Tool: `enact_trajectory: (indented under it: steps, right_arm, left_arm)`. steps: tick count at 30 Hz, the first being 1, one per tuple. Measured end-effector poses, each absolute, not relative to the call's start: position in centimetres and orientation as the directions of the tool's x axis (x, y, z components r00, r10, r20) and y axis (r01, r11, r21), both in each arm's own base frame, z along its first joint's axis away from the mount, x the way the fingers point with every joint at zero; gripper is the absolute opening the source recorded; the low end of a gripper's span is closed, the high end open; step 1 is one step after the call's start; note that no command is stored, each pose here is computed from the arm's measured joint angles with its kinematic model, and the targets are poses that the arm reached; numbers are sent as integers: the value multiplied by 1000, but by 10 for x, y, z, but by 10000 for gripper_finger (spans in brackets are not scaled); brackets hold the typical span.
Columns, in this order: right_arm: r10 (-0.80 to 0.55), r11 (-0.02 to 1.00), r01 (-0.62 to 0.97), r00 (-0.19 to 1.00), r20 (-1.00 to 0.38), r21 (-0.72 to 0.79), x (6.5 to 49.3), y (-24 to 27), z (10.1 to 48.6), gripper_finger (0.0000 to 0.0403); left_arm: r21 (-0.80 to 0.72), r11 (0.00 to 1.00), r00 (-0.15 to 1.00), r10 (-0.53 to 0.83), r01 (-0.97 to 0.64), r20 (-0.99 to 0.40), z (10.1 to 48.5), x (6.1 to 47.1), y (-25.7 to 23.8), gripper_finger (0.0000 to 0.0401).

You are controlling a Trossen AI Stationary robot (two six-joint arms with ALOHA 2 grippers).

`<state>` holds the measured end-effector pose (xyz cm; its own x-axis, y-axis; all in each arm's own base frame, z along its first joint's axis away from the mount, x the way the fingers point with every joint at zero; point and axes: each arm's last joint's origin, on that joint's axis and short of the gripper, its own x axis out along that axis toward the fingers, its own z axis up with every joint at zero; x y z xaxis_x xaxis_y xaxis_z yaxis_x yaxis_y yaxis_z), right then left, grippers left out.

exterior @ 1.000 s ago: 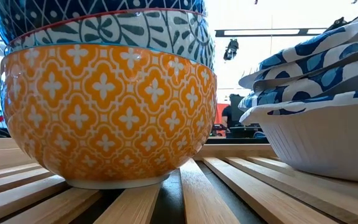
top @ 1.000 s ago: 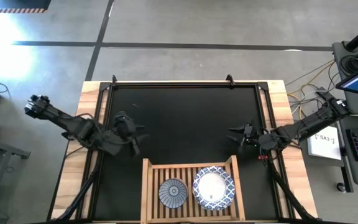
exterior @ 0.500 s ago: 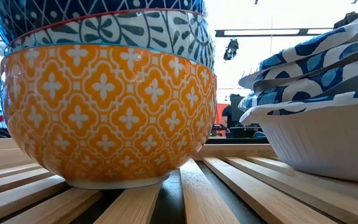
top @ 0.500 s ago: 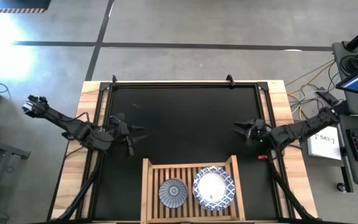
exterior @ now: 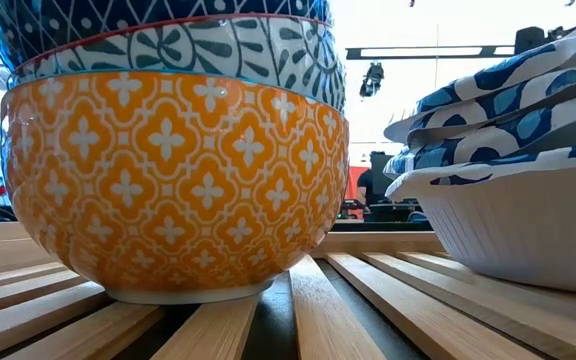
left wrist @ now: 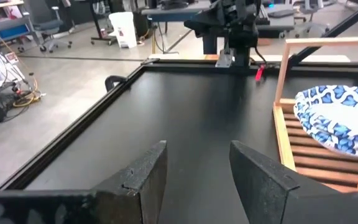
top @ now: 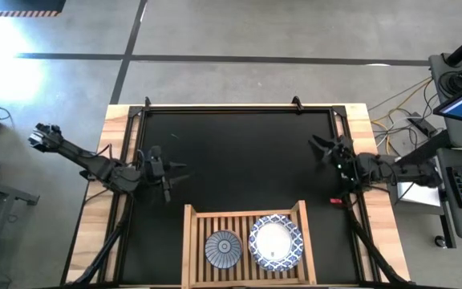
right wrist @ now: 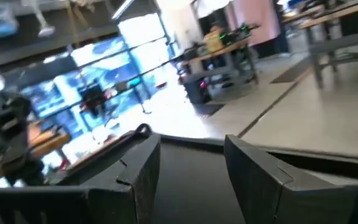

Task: Place and stack bowls onto a shelf
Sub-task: Return to Home Position

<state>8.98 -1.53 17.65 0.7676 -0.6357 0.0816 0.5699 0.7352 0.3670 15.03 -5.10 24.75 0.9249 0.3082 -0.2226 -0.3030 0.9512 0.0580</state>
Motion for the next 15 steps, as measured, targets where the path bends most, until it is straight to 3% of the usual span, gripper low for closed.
enact_trajectory:
  steps: [15]
  right_arm:
    - [-863,492,788,497,88,372,79,-46,177,169]
  left_arm:
    - [89,951,928,309,-296,-207,251,151,-51,158]
